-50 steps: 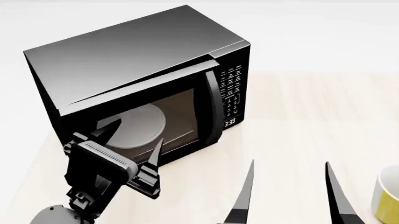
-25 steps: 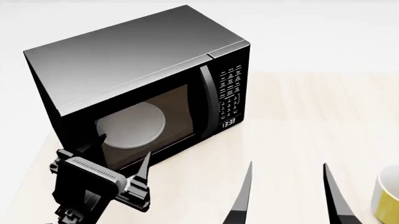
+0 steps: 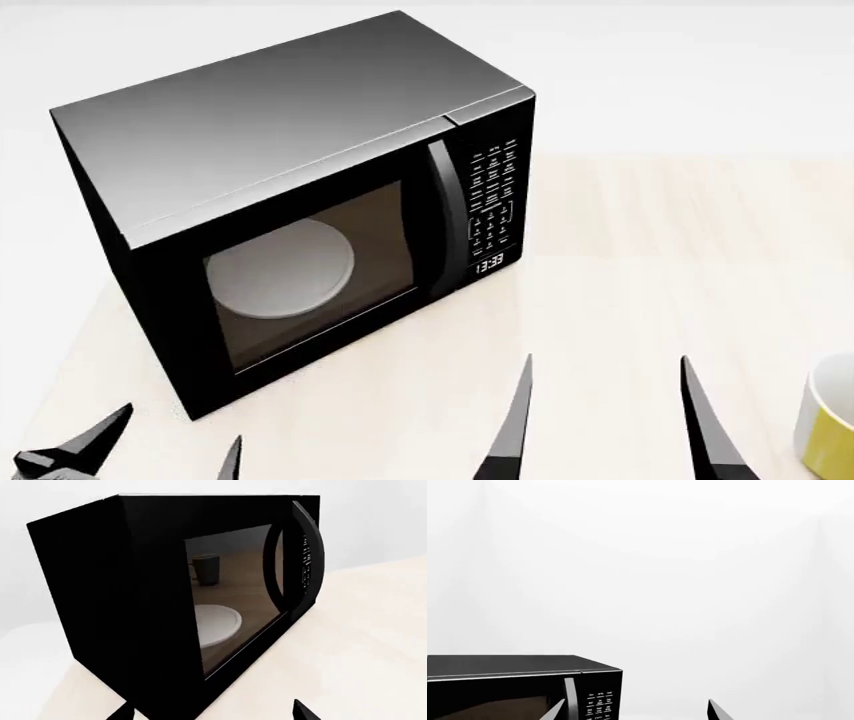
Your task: Close the microwave.
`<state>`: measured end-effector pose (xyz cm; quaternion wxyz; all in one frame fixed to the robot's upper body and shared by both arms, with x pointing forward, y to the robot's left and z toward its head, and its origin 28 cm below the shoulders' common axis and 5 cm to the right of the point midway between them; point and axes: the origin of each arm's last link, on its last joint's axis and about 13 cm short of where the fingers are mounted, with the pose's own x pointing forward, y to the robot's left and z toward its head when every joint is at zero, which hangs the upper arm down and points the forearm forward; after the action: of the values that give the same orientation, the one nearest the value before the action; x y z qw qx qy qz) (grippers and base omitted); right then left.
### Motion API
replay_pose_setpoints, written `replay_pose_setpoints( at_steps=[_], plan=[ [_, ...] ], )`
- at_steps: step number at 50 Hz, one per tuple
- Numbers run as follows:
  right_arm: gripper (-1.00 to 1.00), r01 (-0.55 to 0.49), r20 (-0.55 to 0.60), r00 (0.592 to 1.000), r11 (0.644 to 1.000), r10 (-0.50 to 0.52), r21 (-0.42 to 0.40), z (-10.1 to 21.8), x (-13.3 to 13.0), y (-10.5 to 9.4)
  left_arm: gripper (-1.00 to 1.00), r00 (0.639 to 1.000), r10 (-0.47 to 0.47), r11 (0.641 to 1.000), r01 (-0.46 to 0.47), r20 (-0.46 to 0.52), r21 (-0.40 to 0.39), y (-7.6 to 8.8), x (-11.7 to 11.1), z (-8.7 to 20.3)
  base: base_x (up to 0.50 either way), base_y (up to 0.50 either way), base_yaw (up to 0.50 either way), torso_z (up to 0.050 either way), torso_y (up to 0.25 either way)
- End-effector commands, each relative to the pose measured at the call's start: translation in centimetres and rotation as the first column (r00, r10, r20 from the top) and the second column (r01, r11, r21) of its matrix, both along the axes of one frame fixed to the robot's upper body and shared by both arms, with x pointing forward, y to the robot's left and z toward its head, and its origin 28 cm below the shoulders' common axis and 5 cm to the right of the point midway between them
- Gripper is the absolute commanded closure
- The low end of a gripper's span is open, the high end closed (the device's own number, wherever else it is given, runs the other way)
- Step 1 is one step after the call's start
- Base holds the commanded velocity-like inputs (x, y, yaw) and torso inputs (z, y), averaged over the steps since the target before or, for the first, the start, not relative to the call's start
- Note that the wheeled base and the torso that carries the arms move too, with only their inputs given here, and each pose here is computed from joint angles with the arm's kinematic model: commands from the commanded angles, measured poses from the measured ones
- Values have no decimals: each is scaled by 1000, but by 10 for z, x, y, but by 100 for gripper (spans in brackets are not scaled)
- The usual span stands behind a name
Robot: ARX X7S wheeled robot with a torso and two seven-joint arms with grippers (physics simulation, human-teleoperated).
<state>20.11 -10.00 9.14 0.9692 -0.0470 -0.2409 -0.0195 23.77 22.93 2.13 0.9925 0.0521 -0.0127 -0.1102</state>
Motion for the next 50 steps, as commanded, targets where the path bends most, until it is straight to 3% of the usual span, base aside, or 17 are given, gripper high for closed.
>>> replay_pose_setpoints(
  at_steps=[1,9,14,19,24,25,29,31,33,34,38,40,45,46,47,48,50],
  plan=[
    [-100,10,-56,998,1000,-10,9,-7,4,-2,-100,983,159,987,-157,89,-35,24,-8,17,0,0,0,0,0],
    [-100,119,-201,975,987,-96,104,-17,16,-23,-100,921,366,928,-350,134,-129,51,-17,26,0,0,0,0,0],
    [-100,338,-350,902,918,-254,205,-18,36,-48,-100,849,505,860,-478,159,-179,68,-15,38,0,0,0,0,0],
    [-100,482,-268,869,835,-416,267,14,47,-66,-100,734,650,756,-600,195,-261,84,-13,62,0,0,0,0,0],
    [-100,403,-8,909,873,-417,274,54,32,-82,-100,605,747,665,-696,277,-271,97,-14,95,0,0,0,0,0],
    [-100,483,15,865,840,-502,249,58,31,-84,-100,596,749,661,-697,289,-277,97,-14,99,0,0,0,0,0],
    [-100,489,87,843,824,-530,286,72,23,-87,-100,600,754,657,-674,267,-337,95,-17,121,0,0,0,0,0],
    [-100,477,123,838,824,-531,308,78,18,-90,-100,574,775,631,-676,264,-380,94,-17,135,0,0,0,0,0],
    [-100,462,132,841,824,-524,328,83,16,-92,-100,600,763,640,-649,240,-412,93,-19,143,0,0,0,0,0],
    [-100,493,152,809,797,-567,349,87,13,-95,-100,609,754,647,-624,246,-438,93,-21,150,0,0,0,0,0],
    [-100,486,210,782,785,-587,384,97,10,-99,-100,559,784,607,-603,268,-517,93,-26,164,0,0,0,0,0],
    [-100,503,213,769,777,-602,379,98,11,-99,-100,549,777,624,-614,306,-484,92,-25,166,0,0,0,0,0],
    [-100,526,283,728,774,-624,352,106,17,-90,-100,487,825,560,-640,287,-526,88,-18,175,0,0,0,0,0],
    [-100,533,322,717,784,-618,319,108,20,-88,-100,523,819,556,-621,236,-553,87,-18,181,0,0,0,0,0],
    [-100,564,315,703,769,-638,300,109,22,-87,-100,521,829,530,-619,202,-580,87,-18,183,0,0,0,0,0],
    [-100,541,308,725,786,-617,300,112,23,-87,-100,542,828,516,-634,146,-576,90,-18,177,0,0,0,0,0],
    [-100,545,294,722,777,-626,316,114,23,-89,-100,519,847,479,-657,112,-582,92,-16,174,0,0,0,0,0]
  ],
)
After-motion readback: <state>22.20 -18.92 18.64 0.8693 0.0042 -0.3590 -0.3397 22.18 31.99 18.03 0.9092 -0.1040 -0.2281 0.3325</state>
